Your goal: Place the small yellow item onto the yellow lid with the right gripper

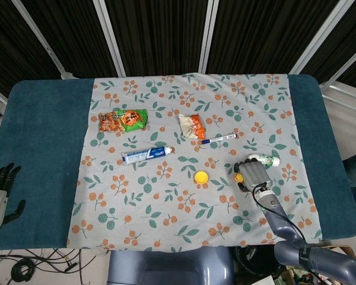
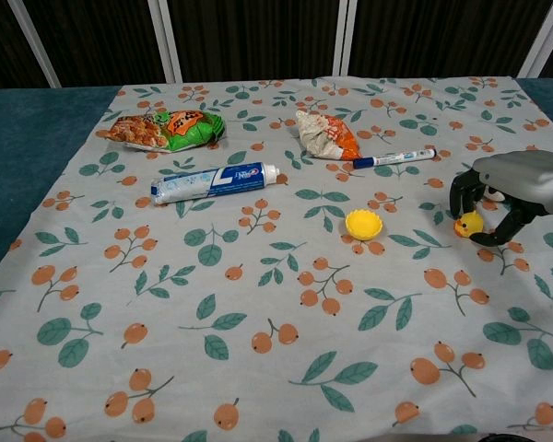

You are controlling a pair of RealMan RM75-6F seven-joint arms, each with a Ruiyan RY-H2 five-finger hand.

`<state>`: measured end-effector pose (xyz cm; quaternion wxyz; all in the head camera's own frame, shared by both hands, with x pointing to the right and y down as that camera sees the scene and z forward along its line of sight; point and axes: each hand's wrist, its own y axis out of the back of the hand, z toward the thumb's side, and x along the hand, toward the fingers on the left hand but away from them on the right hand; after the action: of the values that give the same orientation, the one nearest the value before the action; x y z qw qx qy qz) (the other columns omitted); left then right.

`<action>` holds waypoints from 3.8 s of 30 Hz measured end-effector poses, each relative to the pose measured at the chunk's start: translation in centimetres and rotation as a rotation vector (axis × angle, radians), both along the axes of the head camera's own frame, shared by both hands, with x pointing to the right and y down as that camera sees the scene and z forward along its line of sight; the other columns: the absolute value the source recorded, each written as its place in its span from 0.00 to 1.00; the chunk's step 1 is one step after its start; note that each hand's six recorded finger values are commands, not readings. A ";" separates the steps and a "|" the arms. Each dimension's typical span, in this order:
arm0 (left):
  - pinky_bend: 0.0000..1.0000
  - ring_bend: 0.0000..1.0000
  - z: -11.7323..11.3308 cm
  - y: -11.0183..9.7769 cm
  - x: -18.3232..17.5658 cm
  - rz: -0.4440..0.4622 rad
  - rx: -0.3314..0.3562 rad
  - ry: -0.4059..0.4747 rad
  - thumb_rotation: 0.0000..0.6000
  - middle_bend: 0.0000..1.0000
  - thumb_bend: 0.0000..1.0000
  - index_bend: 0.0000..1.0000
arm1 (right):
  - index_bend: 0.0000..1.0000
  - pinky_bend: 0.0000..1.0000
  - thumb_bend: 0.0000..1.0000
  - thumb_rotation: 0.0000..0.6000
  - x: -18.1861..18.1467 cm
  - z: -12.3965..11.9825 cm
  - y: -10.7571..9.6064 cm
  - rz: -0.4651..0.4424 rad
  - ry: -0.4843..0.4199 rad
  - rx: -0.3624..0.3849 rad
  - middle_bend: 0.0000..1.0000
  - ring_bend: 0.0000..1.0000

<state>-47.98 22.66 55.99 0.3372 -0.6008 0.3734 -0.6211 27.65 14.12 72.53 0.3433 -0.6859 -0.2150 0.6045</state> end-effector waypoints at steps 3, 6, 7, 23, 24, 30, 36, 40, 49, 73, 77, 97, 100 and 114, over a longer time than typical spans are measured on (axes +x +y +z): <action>0.05 0.00 0.0 0.0 0.0 0.001 -0.001 0.000 1.00 0.00 0.39 0.00 | 0.41 0.24 0.26 1.00 0.1 0.0 -0.1 0.003 0.001 0.001 0.40 0.28; 0.05 0.00 0.0 0.0 0.0 0.001 -0.002 -0.001 1.00 0.00 0.39 0.00 | 0.41 0.24 0.26 1.00 0.1 0.0 -0.1 0.004 0.000 0.001 0.40 0.28; 0.05 0.00 0.0 0.0 0.0 0.001 -0.001 0.000 1.00 0.00 0.39 0.00 | 0.41 0.24 0.26 1.00 0.1 0.0 -0.1 0.004 0.001 0.001 0.40 0.28; 0.07 0.00 0.1 0.0 0.0 0.000 -0.003 -0.001 1.00 0.00 0.39 0.00 | 0.41 0.24 0.26 1.00 -0.2 0.0 -0.1 -0.006 -0.001 -0.001 0.40 0.28; 0.07 0.00 0.1 0.0 0.0 0.000 -0.002 -0.001 1.00 0.00 0.39 0.00 | 0.41 0.24 0.26 1.00 -0.2 0.0 0.0 -0.007 -0.001 -0.001 0.40 0.28; 0.07 0.00 0.1 0.0 0.0 -0.001 -0.003 -0.002 1.00 0.00 0.39 0.00 | 0.42 0.24 0.26 1.00 -0.2 0.2 0.0 -0.009 0.004 -0.003 0.40 0.28; 0.07 0.00 0.1 0.0 0.0 -0.001 -0.002 -0.002 1.00 0.00 0.39 0.00 | 0.46 0.24 0.26 1.00 -0.3 0.3 0.0 -0.011 0.005 -0.007 0.43 0.29; 0.07 0.00 0.1 0.0 0.0 -0.001 -0.003 -0.002 1.00 0.00 0.39 0.00 | 0.47 0.24 0.27 1.00 -0.3 0.3 0.0 -0.014 0.005 -0.002 0.44 0.29; 0.08 0.00 0.1 0.0 0.0 -0.002 -0.003 -0.002 1.00 0.00 0.39 0.00 | 0.48 0.24 0.30 1.00 -0.6 -0.1 -0.3 -0.021 -0.007 0.007 0.44 0.29; 0.08 0.00 -0.2 0.0 0.1 -0.003 -0.001 0.020 1.00 0.00 0.39 0.00 | 0.48 0.24 0.32 1.00 -10.6 -2.5 -2.8 -0.192 -0.051 0.026 0.44 0.29; 0.08 0.00 -0.2 -0.1 0.1 -0.002 -0.003 0.023 1.00 0.00 0.39 0.00 | 0.48 0.24 0.32 1.00 -12.6 -2.5 -2.3 -0.217 -0.061 0.022 0.44 0.29; 0.08 0.00 -0.2 -0.3 -0.2 -0.011 -0.006 0.032 1.00 0.00 0.39 0.00 | 0.48 0.24 0.32 1.00 -13.8 -1.5 -1.5 -0.224 -0.021 0.014 0.44 0.29; 0.08 0.00 -0.2 -0.3 -0.2 -0.009 -0.008 0.030 1.00 0.00 0.39 0.00 | 0.48 0.24 0.32 1.00 -13.5 -1.4 -1.6 -0.221 -0.017 0.012 0.43 0.29; 0.08 0.00 -0.2 -0.3 -0.2 -0.011 -0.008 0.028 1.00 0.00 0.39 0.00 | 0.30 0.24 0.26 1.00 -13.5 -1.7 -1.5 -0.221 -0.036 0.003 0.27 0.28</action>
<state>-48.20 22.34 55.77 0.3264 -0.6087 0.3789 -0.6160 14.16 12.67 70.83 0.4050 -0.7157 -0.1450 0.5502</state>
